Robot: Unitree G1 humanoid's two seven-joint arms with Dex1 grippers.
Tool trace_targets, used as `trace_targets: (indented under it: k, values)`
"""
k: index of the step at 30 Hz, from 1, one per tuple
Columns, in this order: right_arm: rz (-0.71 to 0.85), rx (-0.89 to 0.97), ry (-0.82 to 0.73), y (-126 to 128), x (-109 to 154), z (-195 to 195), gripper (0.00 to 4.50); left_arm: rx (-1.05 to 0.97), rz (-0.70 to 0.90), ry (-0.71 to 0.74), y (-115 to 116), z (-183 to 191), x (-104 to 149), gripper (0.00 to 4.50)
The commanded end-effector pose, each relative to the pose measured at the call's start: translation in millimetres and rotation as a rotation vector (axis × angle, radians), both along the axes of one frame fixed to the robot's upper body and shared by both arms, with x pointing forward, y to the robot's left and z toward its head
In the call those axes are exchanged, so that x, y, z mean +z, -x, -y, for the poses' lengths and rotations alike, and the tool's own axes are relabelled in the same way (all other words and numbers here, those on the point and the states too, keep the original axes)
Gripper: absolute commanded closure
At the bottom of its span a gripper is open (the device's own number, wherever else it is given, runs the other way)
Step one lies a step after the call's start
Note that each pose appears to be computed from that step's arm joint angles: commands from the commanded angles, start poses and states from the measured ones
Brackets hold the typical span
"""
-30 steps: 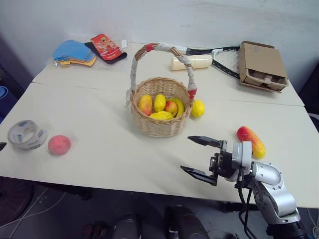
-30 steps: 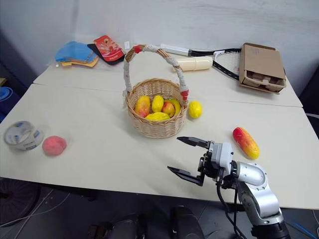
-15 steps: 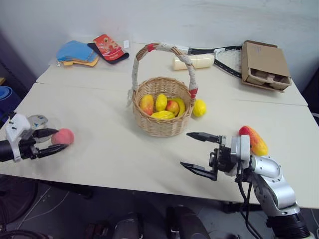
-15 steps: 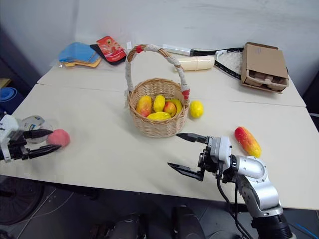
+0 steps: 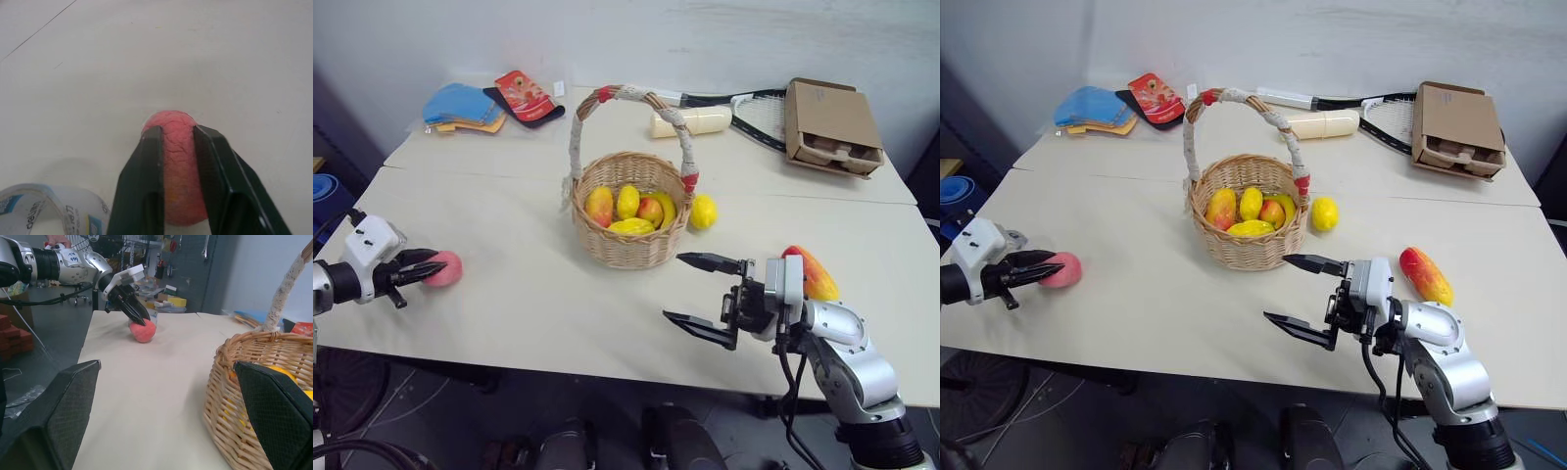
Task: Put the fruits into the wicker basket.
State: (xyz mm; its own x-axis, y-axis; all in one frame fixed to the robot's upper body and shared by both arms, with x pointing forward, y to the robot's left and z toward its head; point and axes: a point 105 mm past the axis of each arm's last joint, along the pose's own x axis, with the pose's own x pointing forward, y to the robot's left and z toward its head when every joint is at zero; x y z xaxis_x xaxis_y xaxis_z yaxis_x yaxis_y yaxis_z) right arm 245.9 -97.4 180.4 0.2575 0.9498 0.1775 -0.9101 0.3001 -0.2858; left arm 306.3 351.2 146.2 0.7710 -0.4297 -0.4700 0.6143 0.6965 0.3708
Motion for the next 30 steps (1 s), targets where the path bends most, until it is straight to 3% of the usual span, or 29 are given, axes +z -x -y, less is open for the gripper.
trace_targets:
  k: [1, 3, 7, 11, 14, 17, 24, 30]
  values:
    - [0.031, 0.003, -0.019, 0, 9, -3, 0.0, 0.012, -0.111, -0.018, 11, -4, -26, 4.13]
    - [0.034, 0.002, -0.019, 0, 11, -5, 0.0, 0.013, -0.086, -0.013, 12, -6, -19, 4.18]
    - [0.031, -0.004, -0.02, -1, 13, -5, 0.0, -0.094, 0.027, 0.131, 17, 8, 22, 4.18]
    - [0.027, -0.012, -0.018, 0, 13, -5, 0.0, -0.164, -0.001, 0.194, 26, 21, 33, 4.18]
    - [0.016, -0.012, -0.018, 1, 10, -5, 0.0, -0.135, 0.071, 0.198, 20, 17, 52, 3.67]
    - [0.004, -0.011, -0.017, 4, 5, -5, 0.0, -0.102, 0.11, 0.177, 16, 8, 62, 2.8]
    - [-0.018, -0.026, -0.006, 8, -9, 2, 0.0, -0.149, 0.036, 0.154, 11, 13, 35, 0.64]
    - [-0.041, -0.036, 0.016, 12, -18, 10, 0.0, -0.232, 0.009, 0.254, -3, 46, 19, 0.64]
